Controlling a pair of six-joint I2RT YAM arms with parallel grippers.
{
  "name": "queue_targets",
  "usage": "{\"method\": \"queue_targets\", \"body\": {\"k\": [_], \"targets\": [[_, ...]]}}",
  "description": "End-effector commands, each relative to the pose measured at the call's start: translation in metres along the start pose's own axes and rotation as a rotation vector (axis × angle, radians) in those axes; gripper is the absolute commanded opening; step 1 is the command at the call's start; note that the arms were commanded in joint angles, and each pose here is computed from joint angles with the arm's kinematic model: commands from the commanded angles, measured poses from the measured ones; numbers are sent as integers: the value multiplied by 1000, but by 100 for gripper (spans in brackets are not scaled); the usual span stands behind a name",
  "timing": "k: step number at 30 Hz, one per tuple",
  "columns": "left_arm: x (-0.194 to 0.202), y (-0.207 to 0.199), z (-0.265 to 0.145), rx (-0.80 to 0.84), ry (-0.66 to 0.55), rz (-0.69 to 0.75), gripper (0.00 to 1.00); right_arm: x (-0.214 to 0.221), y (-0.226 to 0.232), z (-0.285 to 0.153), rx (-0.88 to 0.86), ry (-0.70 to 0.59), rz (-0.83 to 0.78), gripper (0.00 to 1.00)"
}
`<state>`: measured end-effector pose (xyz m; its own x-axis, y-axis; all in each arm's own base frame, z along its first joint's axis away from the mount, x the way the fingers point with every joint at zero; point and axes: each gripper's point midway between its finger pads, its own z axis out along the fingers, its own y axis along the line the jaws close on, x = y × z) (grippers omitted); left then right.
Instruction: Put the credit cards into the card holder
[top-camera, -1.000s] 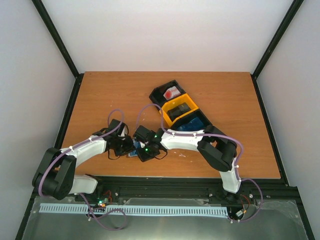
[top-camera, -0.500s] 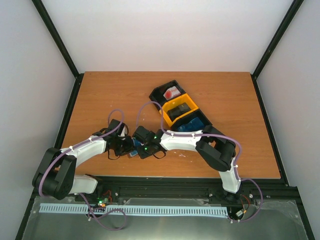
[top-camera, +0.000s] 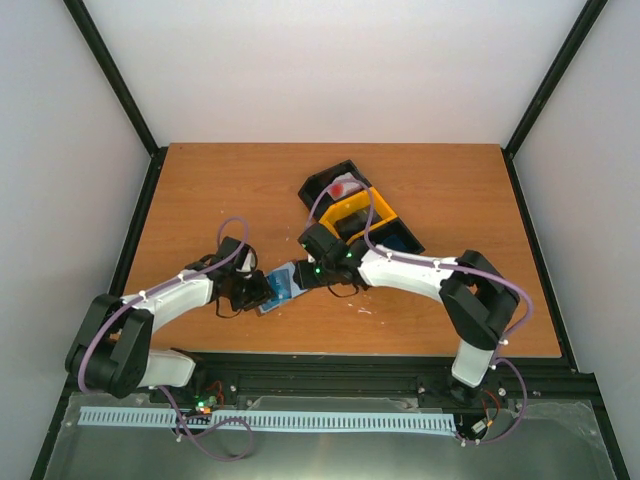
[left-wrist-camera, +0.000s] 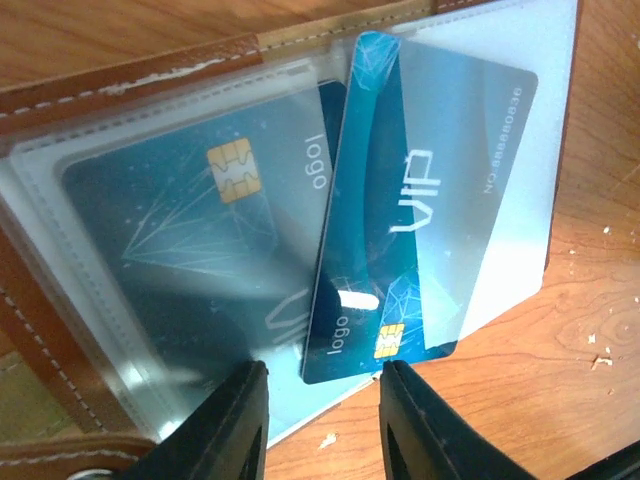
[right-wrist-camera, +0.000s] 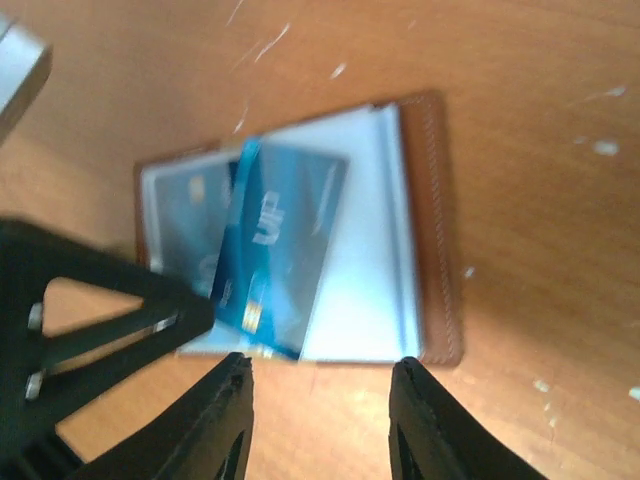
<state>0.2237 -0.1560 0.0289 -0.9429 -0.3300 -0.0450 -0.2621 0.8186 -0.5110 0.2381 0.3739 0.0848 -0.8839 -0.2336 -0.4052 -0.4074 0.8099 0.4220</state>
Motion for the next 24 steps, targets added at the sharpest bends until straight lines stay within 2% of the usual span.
{"method": "queue_targets", "body": {"k": [1,3,9,17,24], "targets": [[-4,-3,1,-2,10,-47,34,-10,-20,17,70,11,78,40],[-4,-3,3,-1,15,-63,38,-10,-26,24,90,21,101,42],[-4,-1,4,-14,19,-86,38,-2,-31,44,103,93,105,43],[-4,-5,7,14,28,-90,39,14,-27,51,54,154,112,35],[-4,-14,13,67,49,-86,40,25,-25,56,20,189,140,34]]}}
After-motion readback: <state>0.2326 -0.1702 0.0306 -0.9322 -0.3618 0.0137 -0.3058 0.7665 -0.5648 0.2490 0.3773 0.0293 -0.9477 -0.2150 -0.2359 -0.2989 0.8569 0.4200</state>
